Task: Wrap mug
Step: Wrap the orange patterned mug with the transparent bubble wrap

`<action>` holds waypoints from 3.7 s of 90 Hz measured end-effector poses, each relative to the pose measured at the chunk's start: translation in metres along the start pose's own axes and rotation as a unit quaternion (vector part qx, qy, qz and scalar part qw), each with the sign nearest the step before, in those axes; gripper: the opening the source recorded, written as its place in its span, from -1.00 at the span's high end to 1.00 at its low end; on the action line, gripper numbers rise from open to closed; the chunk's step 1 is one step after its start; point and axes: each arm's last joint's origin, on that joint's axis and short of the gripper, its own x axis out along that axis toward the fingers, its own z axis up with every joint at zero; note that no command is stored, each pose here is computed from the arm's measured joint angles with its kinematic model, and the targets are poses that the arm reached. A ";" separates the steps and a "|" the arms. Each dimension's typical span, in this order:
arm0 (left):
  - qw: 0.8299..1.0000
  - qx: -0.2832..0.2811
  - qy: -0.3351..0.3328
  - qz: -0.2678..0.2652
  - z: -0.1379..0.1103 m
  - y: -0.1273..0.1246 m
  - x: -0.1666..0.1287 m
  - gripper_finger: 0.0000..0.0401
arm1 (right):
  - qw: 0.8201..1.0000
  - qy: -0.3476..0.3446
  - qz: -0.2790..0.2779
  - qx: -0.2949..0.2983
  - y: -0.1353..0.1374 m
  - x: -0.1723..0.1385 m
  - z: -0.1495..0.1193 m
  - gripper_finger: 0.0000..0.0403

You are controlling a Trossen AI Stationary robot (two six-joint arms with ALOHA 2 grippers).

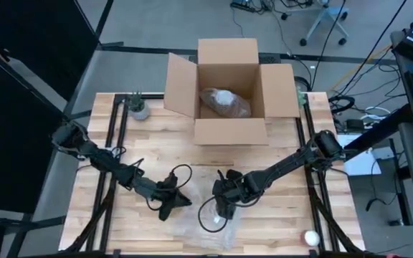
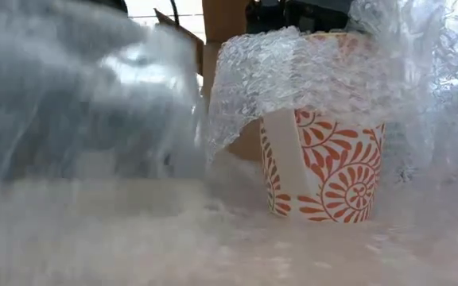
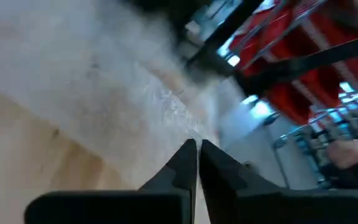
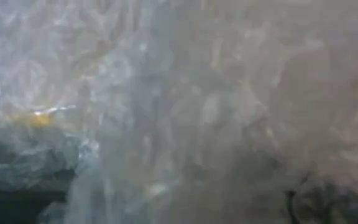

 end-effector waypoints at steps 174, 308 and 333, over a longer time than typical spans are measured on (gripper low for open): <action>0.993 0.114 0.017 0.027 0.028 0.024 0.086 1.00 | 0.997 0.038 -0.039 -0.054 0.017 -0.108 0.064 0.05; 0.993 0.114 0.010 0.014 0.029 0.024 0.087 1.00 | 0.998 -0.025 -0.054 -0.008 0.019 -0.018 -0.002 0.05; 0.993 0.116 0.011 0.016 0.029 0.024 0.087 1.00 | 0.998 0.012 -0.021 -0.053 0.033 -0.046 0.016 0.05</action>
